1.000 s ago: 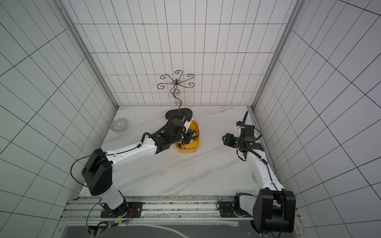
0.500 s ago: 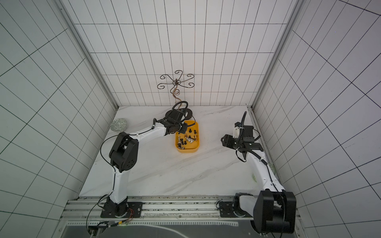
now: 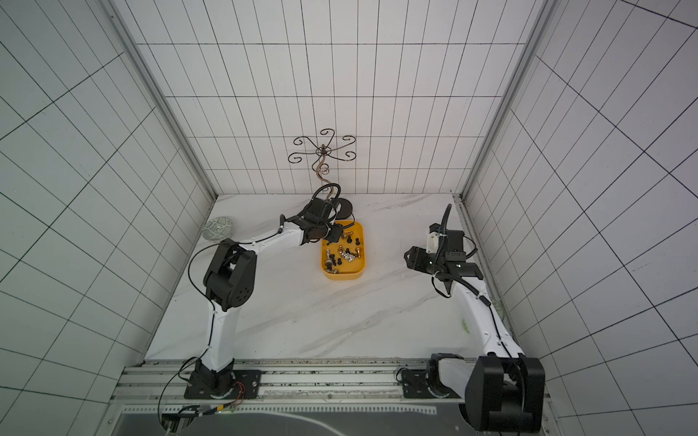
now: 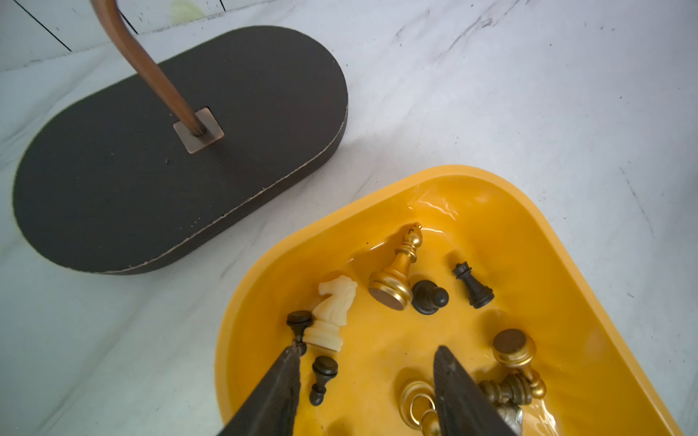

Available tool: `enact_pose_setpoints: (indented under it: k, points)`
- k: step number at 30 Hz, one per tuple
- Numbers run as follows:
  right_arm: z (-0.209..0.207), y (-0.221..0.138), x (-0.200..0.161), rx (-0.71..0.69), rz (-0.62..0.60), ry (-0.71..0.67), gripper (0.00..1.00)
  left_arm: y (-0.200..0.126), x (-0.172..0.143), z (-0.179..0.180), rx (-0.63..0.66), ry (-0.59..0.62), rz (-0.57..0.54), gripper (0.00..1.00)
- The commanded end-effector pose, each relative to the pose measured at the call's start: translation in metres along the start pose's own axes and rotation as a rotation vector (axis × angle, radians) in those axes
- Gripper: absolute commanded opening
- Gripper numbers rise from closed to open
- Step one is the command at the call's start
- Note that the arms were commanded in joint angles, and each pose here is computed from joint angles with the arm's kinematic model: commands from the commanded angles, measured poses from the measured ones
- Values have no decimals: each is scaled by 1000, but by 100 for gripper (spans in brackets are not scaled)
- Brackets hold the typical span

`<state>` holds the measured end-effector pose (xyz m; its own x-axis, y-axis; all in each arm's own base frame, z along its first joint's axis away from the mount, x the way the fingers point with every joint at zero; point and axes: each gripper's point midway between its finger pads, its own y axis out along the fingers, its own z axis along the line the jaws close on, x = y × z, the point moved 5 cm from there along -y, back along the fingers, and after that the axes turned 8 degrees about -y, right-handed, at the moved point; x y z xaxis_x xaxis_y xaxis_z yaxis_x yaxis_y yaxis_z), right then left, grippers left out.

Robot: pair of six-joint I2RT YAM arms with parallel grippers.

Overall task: Put the chess pieces into the storage box
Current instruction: Place the chess piece in the storage box.

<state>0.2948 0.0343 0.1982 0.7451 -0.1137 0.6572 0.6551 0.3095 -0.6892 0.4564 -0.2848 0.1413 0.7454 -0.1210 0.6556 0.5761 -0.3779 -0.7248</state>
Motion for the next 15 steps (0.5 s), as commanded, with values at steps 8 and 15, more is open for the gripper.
enact_pose_setpoints:
  k: [8,15]
  points:
    - [-2,-5,3,-76,-77,-49,69,-144,37,30,25,-66,-444,98]
    - [-29,-23,23,-320,-427,-163,99,-210,-20,101,309,-100,-676,98]
